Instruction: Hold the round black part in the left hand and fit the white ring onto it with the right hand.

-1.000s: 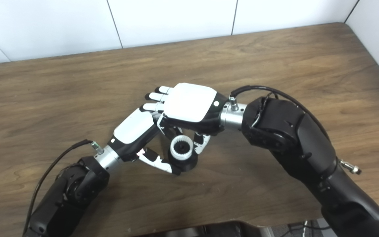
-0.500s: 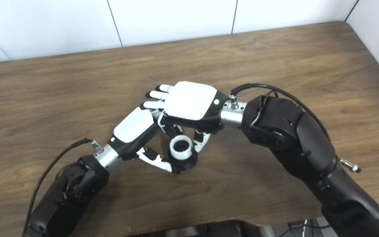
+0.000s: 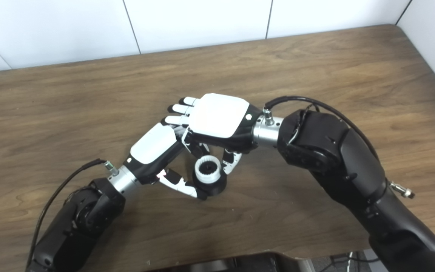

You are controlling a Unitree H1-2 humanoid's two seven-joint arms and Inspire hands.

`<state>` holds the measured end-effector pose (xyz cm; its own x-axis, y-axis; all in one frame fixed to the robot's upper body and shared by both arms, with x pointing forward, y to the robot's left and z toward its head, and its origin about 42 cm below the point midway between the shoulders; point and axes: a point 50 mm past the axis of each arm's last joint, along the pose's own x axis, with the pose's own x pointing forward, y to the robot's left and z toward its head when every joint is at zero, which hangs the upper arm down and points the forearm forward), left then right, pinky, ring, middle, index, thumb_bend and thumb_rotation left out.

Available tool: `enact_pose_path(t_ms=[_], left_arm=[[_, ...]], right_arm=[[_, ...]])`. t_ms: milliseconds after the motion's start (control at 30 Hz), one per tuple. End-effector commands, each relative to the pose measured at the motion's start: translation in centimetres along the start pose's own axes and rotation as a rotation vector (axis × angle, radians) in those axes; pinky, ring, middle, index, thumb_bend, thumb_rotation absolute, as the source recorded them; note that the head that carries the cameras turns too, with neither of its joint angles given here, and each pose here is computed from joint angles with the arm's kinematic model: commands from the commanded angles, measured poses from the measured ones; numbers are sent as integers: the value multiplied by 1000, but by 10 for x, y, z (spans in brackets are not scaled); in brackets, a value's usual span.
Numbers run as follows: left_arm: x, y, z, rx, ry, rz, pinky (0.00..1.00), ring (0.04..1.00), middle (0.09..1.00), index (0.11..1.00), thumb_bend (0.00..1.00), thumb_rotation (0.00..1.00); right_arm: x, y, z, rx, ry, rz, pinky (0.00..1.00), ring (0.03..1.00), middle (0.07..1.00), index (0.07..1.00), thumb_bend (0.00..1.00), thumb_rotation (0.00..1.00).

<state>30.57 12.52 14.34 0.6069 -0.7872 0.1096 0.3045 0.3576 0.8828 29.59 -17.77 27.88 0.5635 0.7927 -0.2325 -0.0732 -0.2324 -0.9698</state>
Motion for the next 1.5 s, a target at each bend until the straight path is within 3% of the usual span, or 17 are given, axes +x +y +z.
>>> enact_pose_path(t_ms=[0,767,967,1000,1033,1133,1267,1467], left_arm=[[-1,9,-2,44,-21,8,1000,853,816,477,511,50],[-3,11,-6,44,-21,4,1000,862,818,479,511,49],[-3,11,-7,44,-24,5,1000,859,820,478,511,49],[-4,11,-7,46,-24,4,1000,859,821,478,511,49],[-4,11,-7,47,-24,4,1000,858,821,478,511,49],[-4,10,-8,46,-23,5,1000,856,818,478,512,49],[-5,10,-9,48,-21,4,1000,854,817,478,512,48],[-6,9,-12,49,-14,-4,1000,856,820,478,513,49]], right_arm=[[-7,-8,-6,-29,33,1,1000,1000,949,482,519,134],[-24,-20,-7,-25,54,-18,1000,1000,952,482,521,134],[-30,-24,-9,14,70,-54,1000,1000,957,495,518,155],[-31,-26,-10,28,76,-58,1000,1000,961,579,669,231],[-31,-27,-10,37,79,-61,1000,1000,969,638,754,300],[-34,-32,-11,52,93,-64,1000,1000,993,752,878,442],[-37,-41,-13,79,107,-91,1000,1000,1000,863,988,542],[-44,-51,-14,110,115,-126,1000,1000,1000,995,1000,619]])
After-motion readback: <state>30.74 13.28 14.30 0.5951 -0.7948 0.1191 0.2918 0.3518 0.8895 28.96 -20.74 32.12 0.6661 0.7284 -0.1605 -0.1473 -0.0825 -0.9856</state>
